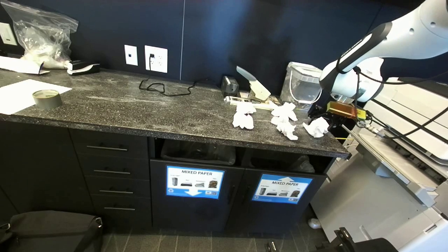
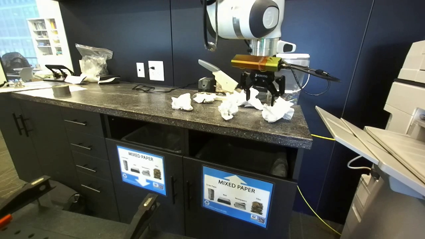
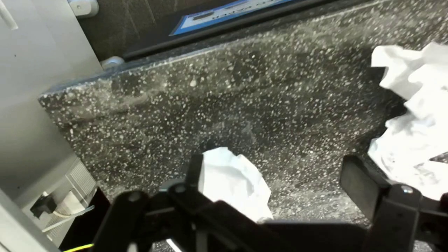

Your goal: Place the papers on the countertop inside the bin on the right

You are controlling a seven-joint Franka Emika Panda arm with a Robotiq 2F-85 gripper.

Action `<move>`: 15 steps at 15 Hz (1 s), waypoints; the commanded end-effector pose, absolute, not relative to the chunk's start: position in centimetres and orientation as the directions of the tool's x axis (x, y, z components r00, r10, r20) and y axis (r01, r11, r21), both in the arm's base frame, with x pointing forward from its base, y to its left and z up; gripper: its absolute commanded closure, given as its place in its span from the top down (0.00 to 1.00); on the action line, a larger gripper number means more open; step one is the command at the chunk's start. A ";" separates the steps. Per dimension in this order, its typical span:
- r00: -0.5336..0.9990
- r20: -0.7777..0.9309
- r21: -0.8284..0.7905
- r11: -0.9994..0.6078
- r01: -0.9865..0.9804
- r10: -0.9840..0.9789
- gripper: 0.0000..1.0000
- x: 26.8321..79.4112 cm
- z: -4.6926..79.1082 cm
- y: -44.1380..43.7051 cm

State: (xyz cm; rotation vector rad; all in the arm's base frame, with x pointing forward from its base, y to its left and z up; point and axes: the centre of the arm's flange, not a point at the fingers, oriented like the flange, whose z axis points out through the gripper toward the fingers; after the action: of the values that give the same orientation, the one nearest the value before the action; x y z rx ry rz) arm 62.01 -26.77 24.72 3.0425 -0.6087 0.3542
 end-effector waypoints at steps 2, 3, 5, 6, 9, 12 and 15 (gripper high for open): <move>0.890 0.253 -0.031 -0.923 -0.383 -0.378 1.00 65.9 23.8 -30.5; 0.888 0.256 -0.035 -0.922 -0.386 -0.381 1.00 66.1 23.6 -30.8; 0.887 0.257 -0.040 -0.921 -0.388 -0.385 1.00 66.5 22.9 -31.5; 0.886 0.256 -0.044 -0.920 -0.389 -0.387 1.00 66.7 22.6 -31.7; 0.883 0.257 -0.044 -0.917 -0.396 -0.393 1.00 67.2 21.9 -32.4; 0.879 0.264 -0.040 -0.915 -0.401 -0.396 1.00 67.8 21.3 -32.9; 0.880 0.264 -0.034 -0.915 -0.401 -0.395 1.00 68.2 20.6 -33.3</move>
State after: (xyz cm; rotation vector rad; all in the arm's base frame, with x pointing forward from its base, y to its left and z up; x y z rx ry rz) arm 66.38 -32.13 20.85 3.0212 -0.6528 0.4031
